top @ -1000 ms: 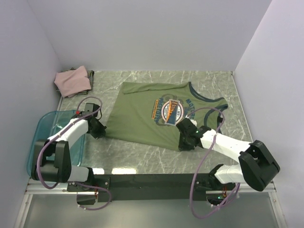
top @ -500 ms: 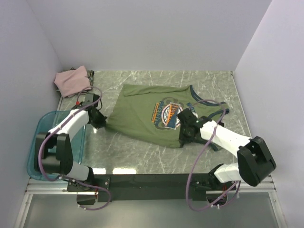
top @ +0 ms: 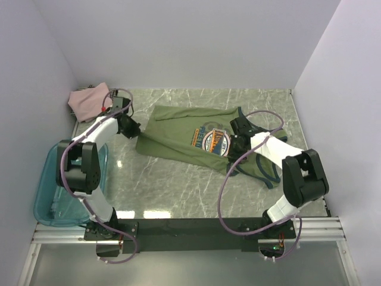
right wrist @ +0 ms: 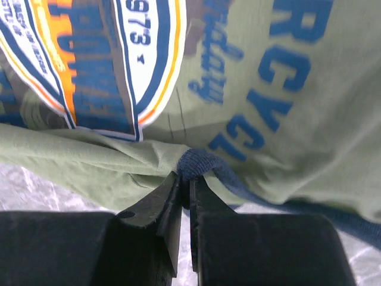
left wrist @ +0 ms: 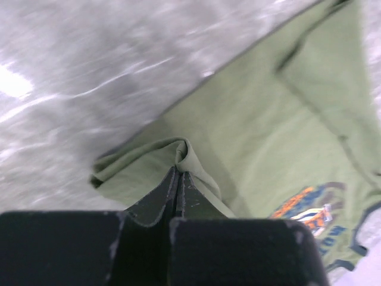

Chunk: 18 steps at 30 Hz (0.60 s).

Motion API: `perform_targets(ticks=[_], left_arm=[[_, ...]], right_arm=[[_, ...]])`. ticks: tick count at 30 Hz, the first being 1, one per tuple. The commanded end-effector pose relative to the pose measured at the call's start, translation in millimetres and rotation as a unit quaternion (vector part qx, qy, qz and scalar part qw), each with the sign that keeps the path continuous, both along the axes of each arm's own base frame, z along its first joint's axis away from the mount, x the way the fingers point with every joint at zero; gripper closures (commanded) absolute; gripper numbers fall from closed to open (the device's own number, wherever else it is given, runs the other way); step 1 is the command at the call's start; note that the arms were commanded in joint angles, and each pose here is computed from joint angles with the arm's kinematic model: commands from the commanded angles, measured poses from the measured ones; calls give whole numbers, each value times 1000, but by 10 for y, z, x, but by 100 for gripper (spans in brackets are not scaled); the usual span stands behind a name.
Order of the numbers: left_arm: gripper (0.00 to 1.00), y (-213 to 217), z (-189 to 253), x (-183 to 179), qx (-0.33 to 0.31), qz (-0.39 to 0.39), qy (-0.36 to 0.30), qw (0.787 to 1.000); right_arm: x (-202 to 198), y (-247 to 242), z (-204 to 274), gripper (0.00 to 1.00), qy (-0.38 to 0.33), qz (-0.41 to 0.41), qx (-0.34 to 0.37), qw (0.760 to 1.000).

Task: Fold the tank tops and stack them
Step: Fold the tank top

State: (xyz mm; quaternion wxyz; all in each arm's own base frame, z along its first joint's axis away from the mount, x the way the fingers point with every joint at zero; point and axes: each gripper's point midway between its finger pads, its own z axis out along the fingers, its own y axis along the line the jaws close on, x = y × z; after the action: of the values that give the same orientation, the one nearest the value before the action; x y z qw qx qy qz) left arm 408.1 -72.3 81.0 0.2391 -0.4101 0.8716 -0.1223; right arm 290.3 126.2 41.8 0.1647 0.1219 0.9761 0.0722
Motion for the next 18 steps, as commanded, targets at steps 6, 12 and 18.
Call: perform_targets(ticks=[6,12,18], left_arm=[[99,-157,92,450,-1,6,-27,1000],[99,-193,43,574,4,8,-28,1000],[99,-201,-38,584,6,6,-21,1000]], right_arm=[[417,-42,112,99,-34,2,20,999],[561,-54,186,65,-59,-6,26,998],[485,-50,342,49,-104,-17,41,994]])
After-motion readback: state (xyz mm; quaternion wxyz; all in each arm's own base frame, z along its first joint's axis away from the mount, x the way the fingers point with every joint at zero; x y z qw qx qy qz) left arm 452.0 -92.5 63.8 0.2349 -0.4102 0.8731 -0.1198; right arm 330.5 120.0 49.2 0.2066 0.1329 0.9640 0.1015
